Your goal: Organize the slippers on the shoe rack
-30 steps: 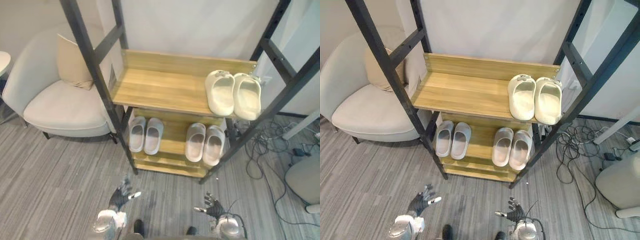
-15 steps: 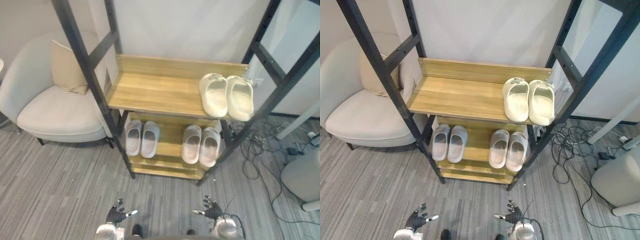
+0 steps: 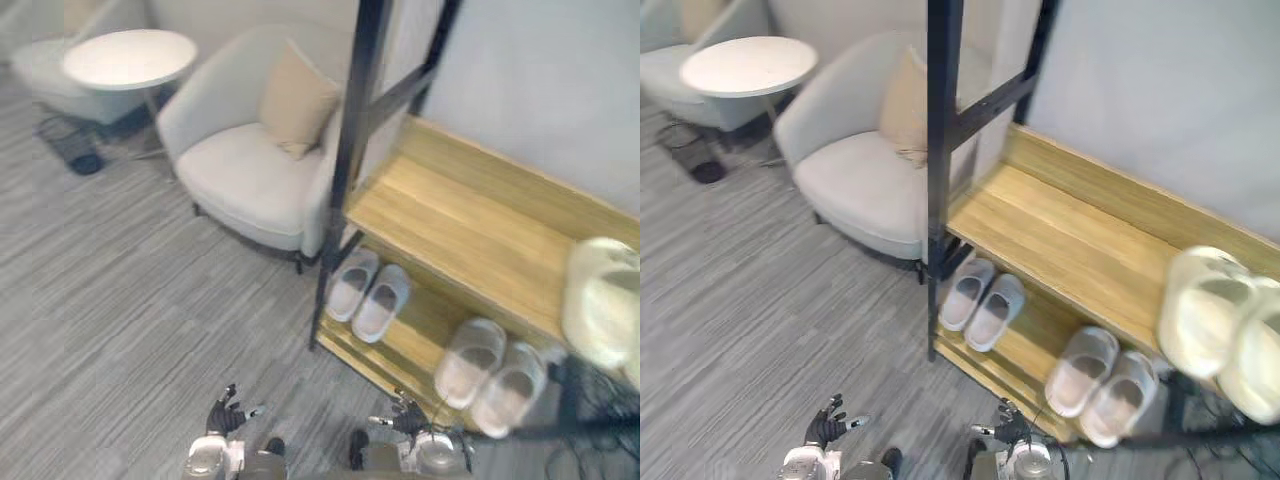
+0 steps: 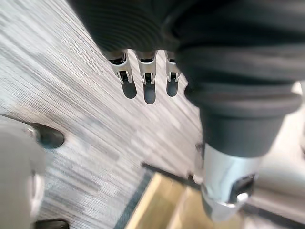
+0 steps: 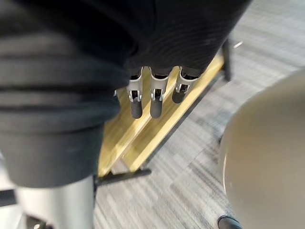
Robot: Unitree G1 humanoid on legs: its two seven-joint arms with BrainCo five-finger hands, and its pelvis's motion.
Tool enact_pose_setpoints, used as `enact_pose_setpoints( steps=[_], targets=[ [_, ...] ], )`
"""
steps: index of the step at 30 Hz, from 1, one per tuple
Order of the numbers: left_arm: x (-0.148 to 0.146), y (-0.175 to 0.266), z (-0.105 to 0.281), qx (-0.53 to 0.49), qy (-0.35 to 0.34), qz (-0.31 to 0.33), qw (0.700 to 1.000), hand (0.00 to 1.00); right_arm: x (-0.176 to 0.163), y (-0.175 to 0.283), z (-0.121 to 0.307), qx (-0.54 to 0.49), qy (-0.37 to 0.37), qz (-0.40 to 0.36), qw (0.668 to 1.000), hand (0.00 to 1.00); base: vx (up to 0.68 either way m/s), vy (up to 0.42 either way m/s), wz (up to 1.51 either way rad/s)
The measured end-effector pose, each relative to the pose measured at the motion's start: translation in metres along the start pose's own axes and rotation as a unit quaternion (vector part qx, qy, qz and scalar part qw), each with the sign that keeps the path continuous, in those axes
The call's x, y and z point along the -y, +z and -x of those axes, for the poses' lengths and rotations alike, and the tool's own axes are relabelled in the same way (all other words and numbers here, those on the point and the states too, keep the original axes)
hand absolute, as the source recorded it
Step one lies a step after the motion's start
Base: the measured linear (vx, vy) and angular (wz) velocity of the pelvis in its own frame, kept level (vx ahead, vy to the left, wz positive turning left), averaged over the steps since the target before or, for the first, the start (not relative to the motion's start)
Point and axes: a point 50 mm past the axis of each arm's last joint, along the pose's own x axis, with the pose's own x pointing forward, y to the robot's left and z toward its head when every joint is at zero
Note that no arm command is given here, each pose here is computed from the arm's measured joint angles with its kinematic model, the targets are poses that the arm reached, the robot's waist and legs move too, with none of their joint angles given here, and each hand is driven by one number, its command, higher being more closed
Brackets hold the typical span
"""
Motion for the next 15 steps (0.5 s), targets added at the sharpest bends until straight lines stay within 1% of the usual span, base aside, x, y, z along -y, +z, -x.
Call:
enact_pose_setpoints(
  steps=[2, 4, 7, 11, 15],
  targets=[
    [0.007, -0.003, 0.002, -0.006, -0.007, 0.013, 1.000, 0.00, 0.005, 0.008, -0.003, 0.011, -0.010, -0.008, 1.000, 0.00, 0.19, -0.094, 0.81],
    [0.010, 0.002, -0.001, 0.001, -0.011, 0.018, 1.000, 0.00, 0.006, 0.010, -0.004, 0.014, -0.011, -0.008, 1.000, 0.00, 0.19, -0.095, 1.02],
    [0.021, 0.017, -0.006, 0.023, -0.036, 0.000, 0.999, 0.00, 0.007, 0.022, -0.007, 0.033, -0.024, -0.024, 0.999, 0.00, 0.13, -0.035, 1.07],
    [0.028, 0.036, -0.011, 0.054, -0.048, -0.005, 0.997, 0.00, 0.010, 0.048, -0.011, 0.076, -0.033, -0.039, 0.996, 0.00, 0.20, 0.141, 0.95],
    [0.024, 0.039, -0.014, 0.053, -0.044, -0.012, 0.998, 0.00, 0.007, 0.045, -0.011, 0.070, -0.030, -0.046, 0.996, 0.00, 0.22, 0.148, 1.02]
  ],
)
